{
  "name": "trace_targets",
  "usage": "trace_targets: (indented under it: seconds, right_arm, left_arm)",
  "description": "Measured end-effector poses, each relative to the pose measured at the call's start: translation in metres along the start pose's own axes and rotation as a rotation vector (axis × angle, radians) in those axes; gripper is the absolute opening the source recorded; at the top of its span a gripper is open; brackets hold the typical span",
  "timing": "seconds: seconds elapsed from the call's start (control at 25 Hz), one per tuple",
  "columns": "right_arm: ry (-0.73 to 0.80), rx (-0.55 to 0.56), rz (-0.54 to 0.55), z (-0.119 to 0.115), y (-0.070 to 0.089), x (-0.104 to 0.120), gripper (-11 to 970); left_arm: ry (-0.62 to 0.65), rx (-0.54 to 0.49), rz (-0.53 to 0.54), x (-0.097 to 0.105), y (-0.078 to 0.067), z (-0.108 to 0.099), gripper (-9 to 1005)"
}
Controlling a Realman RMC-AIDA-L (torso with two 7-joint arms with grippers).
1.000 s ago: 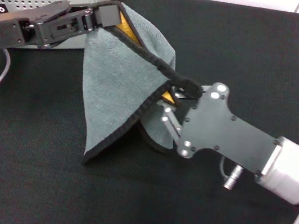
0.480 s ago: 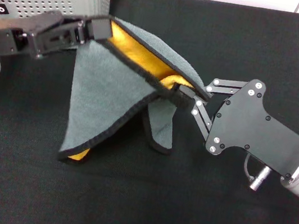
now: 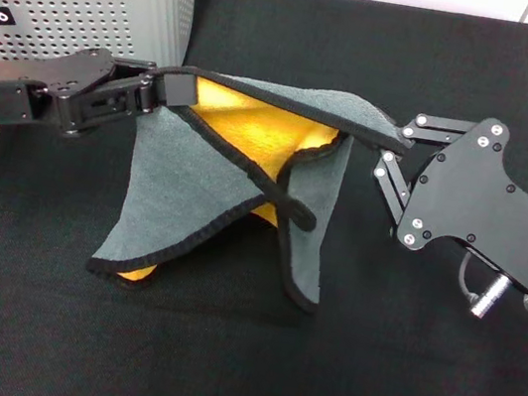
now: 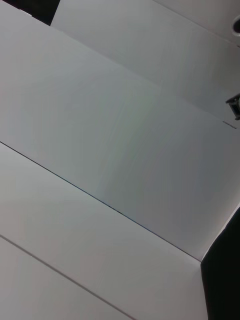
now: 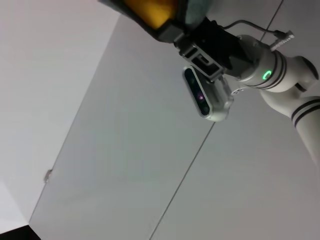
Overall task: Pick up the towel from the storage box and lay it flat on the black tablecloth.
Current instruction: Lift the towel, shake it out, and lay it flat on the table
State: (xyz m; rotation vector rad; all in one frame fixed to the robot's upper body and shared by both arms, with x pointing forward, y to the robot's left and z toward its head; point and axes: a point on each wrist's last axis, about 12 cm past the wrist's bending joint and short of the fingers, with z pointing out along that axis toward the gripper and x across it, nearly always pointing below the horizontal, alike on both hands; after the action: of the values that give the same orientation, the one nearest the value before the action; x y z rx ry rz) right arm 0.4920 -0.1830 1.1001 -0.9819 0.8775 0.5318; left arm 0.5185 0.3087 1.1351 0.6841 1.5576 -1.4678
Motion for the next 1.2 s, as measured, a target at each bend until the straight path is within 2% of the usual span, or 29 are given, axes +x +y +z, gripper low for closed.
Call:
trace_targets:
  seconds: [0.88,1.08,1.2]
  right_arm:
    - [0.038,-0.004,0.079,-0.006,0.0046,0.0079,48]
    - [0.04,-0.008,0.086,-0.0072,0.006,0.0093,140]
    - [0.037,-0.009,0.087,-0.0082,0.0072,0.009,142]
  left_arm:
    - [-0.031,0.014,0.02,-0.0087,0.0016,0.0055,23]
    - [-0.034,0.015,0.019,-0.0081,0.0016,0.0065,24]
    - [-0.034,0.015,0.019,-0.0082,0.0017,0.0065,24]
